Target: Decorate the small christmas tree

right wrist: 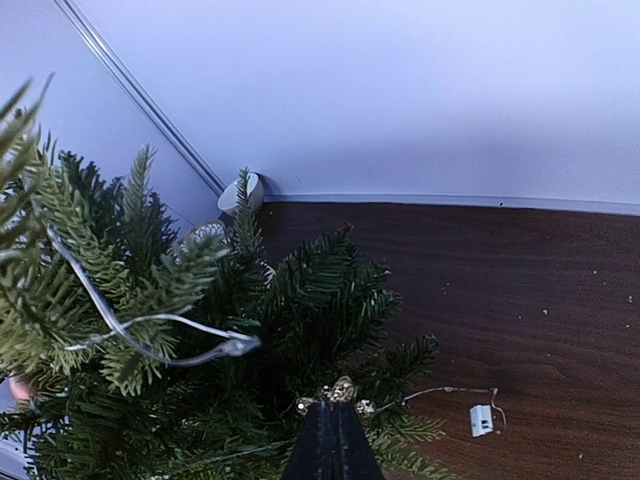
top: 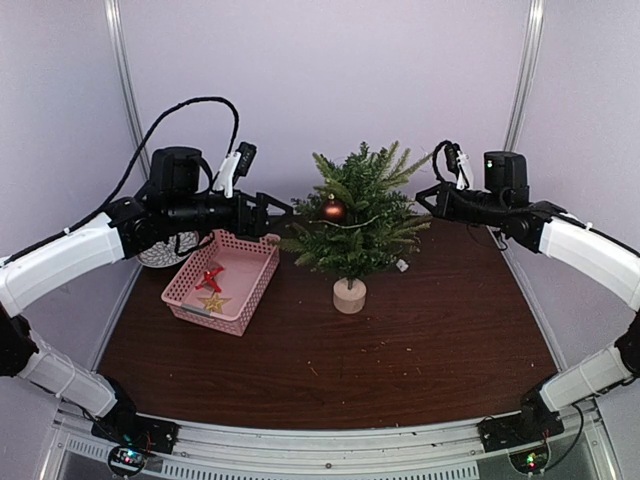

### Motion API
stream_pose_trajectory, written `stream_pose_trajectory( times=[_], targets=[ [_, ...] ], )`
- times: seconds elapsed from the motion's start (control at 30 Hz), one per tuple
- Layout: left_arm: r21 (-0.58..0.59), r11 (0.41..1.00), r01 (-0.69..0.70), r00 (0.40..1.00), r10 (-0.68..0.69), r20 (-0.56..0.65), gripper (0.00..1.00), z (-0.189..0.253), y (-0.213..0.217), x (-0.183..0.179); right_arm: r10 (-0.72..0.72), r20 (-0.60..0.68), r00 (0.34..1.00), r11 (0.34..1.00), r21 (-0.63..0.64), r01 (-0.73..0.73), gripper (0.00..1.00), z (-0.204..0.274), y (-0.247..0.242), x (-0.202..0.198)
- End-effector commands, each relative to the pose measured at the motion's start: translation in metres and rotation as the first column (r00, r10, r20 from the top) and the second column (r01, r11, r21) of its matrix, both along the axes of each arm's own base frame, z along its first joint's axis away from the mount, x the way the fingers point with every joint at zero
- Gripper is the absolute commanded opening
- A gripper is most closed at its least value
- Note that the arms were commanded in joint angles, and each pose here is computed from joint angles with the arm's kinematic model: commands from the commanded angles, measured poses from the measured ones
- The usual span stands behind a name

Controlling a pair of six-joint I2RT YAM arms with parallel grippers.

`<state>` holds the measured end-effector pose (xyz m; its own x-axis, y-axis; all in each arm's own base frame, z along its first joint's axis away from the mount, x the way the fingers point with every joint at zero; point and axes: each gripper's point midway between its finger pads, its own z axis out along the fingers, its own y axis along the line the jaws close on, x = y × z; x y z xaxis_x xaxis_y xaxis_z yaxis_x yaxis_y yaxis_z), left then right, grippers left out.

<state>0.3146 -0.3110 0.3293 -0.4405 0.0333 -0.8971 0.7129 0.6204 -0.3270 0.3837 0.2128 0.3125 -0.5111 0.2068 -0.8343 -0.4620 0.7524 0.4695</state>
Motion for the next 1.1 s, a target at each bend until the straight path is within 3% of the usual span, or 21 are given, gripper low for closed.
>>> stream_pose_trajectory(
  times=[0.0,0.33,0.83,1.07],
  targets=[
    [-0.025,1.0,0.008,1.0,-0.007,0.027,0.98,0.006,-0.002,0.005,0.011,0.038,0.999,1.0,0.018,-0.012,0.0,0.012,0.003,-0.001],
    [-0.027,0.999,0.018,0.999,-0.017,0.032,0.98,0.007,-0.006,0.008,-0.009,0.093,0.996,1.0,0.009,0.008,0.0,0.053,-0.015,-0.018],
    [-0.027,0.999,0.03,0.999,-0.029,0.027,0.98,0.007,-0.007,0.011,-0.041,0.056,0.998,0.994,-0.096,0.046,0.0,0.06,-0.046,-0.05],
    [-0.032,0.999,0.036,0.999,-0.035,0.029,0.98,0.007,-0.01,0.013,-0.112,0.111,0.988,0.992,0.065,0.105,0.0,0.076,-0.044,-0.016]
  ],
)
